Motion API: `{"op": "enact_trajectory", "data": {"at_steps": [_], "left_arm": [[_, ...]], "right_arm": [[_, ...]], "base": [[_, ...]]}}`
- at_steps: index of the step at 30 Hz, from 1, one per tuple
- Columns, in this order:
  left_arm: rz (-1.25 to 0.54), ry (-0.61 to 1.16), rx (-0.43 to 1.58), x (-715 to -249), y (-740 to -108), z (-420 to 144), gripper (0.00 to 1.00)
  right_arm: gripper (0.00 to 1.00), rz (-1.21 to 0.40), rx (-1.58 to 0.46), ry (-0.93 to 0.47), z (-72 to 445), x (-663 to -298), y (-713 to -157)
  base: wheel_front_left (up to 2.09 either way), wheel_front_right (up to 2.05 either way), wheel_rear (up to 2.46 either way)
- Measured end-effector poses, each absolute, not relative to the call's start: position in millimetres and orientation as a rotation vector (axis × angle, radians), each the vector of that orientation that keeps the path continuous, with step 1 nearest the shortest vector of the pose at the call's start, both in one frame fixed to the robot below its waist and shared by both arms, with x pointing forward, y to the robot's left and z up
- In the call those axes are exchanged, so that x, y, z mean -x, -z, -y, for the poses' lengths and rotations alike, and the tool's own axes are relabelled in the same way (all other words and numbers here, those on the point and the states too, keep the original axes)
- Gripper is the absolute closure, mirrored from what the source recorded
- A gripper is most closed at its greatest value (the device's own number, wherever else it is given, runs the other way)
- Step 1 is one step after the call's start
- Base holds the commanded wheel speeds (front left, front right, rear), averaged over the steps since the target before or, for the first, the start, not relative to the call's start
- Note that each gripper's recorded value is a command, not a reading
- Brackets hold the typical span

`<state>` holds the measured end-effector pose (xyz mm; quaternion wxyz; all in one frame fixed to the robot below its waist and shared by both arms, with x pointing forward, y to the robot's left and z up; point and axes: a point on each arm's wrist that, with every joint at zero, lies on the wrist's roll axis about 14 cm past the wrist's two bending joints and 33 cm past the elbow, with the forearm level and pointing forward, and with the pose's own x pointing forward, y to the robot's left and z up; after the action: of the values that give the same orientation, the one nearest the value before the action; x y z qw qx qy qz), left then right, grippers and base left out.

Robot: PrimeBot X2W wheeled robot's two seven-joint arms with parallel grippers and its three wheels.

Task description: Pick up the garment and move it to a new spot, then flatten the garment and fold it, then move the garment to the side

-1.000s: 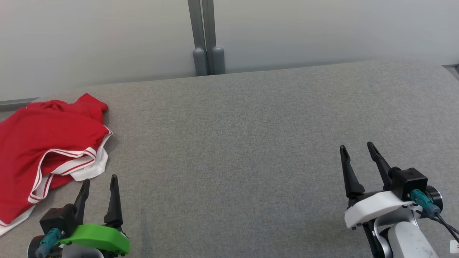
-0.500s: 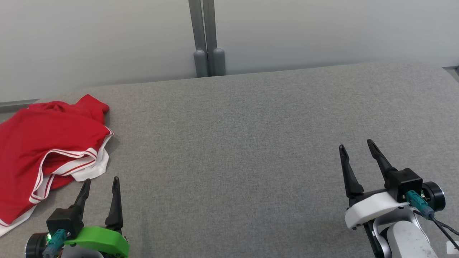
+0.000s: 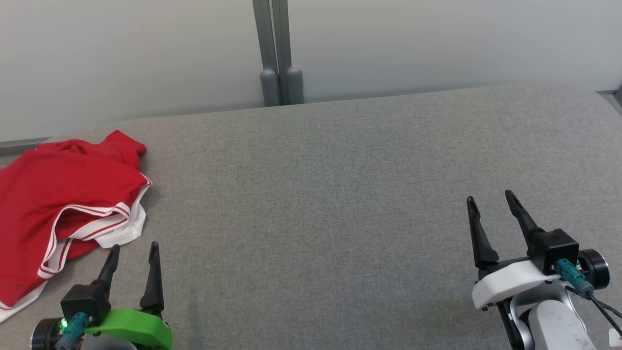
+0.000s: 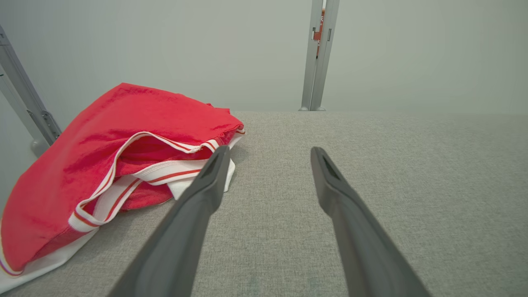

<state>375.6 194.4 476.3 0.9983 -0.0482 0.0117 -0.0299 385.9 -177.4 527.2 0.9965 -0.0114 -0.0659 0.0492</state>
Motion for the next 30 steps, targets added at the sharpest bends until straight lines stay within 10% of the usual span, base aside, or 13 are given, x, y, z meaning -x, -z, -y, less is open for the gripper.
{"op": "enact_trajectory", "data": {"at_steps": [14,30], "left_arm": [[-0.023,0.041,0.103,-368.8,-476.4,-199.5,0.0],[-0.021,-0.299,0.116,-284.8,-470.2,-300.2,0.0]], "right_arm": [[0.0,0.109,0.014,-0.124,167.5,-389.0,-518.8],[0.0,0.122,-0.011,-0.493,32.0,-417.3,-523.5]], "base": [[0.0,0.0,0.0],[0.0,0.0,0.0]]}}
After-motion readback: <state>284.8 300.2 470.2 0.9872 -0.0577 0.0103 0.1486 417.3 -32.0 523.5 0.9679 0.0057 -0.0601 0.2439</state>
